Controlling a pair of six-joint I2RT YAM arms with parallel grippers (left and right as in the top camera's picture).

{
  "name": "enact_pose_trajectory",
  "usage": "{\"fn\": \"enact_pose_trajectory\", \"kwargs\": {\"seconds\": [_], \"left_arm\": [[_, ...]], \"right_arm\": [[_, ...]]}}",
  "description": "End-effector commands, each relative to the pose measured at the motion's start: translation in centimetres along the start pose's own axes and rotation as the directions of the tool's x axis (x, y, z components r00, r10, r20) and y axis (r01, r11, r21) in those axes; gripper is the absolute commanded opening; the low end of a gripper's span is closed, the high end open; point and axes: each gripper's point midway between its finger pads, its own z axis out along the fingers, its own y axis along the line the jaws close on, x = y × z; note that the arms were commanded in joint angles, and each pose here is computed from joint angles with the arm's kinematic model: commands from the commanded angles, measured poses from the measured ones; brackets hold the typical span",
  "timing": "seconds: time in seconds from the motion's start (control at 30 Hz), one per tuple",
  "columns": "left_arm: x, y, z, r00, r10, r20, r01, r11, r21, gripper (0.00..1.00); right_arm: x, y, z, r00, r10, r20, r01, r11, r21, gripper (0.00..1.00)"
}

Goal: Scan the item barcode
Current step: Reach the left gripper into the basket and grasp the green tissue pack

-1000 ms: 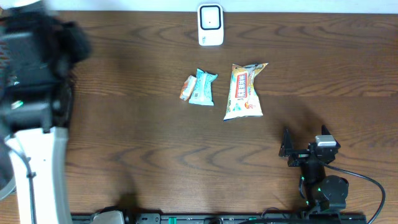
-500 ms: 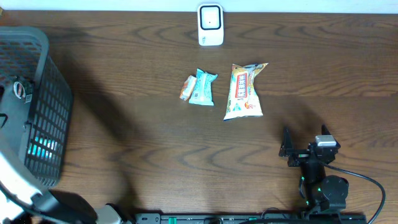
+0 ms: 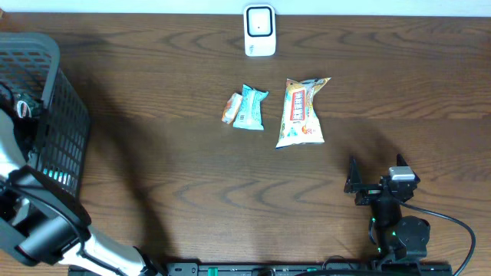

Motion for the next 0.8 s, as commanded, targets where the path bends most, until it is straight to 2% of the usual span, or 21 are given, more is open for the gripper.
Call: {"fn": "enact_pose_trajectory", "kwargs": {"seconds": [0.0,0.17,0.4,0.6,0.77], "left_arm": [[1.0,0.0,2.0,0.998,0.015,-0.063,-0.018,0.999,-0.049,0.94],[2.1,0.2,4.2,0.992,0.027,-0.126,-0.039,0.995,-0.091,0.93],[3.7,0.9,6.0,0.981,0.037,-0.188,-0.062,0.989,-0.132,0.7],[4.4,1.2,6.6,0.978,0.039,-0.206,-0.07,0.987,-0.143,0.7],[5.0,1.5,7.1,0.975,0.04,-0.216,-0.074,0.986,-0.15,0.47]], "right_arm": [[0.1,0.1,0.0,1.0,0.01,-0.001,-0.01,1.0,-0.001,0.99],[0.1,0.1,0.0,1.0,0.01,-0.001,-0.01,1.0,-0.001,0.99],[0.1,0.1,0.0,1.0,0.01,-0.001,-0.01,1.0,-0.001,0.99],[0.1,0.1,0.0,1.0,0.01,-0.001,-0.01,1.0,-0.001,0.99],[0.1,0.1,0.0,1.0,0.01,-0.001,-0.01,1.0,-0.001,0.99]]}}
